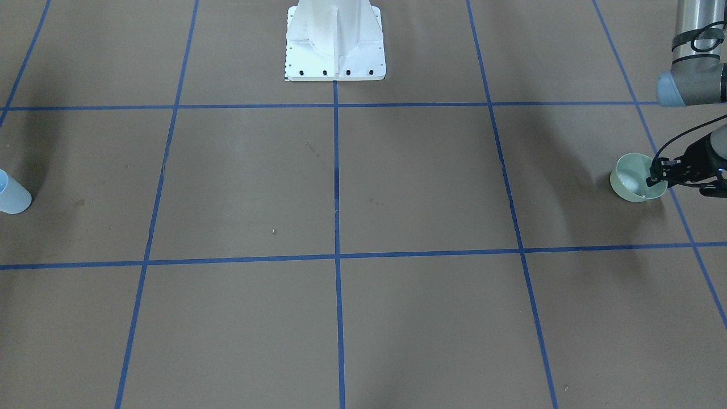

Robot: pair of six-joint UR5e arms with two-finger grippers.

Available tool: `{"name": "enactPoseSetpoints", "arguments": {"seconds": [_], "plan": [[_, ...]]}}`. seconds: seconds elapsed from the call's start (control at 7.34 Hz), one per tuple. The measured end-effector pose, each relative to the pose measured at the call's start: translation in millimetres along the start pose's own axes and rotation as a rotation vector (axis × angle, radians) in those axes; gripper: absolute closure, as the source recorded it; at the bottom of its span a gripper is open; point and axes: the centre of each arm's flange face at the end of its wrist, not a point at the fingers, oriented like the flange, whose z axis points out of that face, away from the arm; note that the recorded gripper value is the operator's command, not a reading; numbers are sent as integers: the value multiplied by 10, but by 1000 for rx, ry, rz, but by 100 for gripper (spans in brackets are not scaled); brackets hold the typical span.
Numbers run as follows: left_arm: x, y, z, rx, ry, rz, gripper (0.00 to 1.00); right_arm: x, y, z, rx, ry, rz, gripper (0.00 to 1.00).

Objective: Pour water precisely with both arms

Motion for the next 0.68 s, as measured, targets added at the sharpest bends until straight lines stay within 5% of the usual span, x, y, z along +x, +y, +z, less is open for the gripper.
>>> {"name": "enactPoseSetpoints", "arguments": {"seconds": [0.41,0.68], "plan": [[431,-194,-241,2,116,21,100,-38,9,-54,8,1,-5,0],[1188,-361,-600,17,192,-57,100,-22,10,-74,12,4,-2,0]]}}
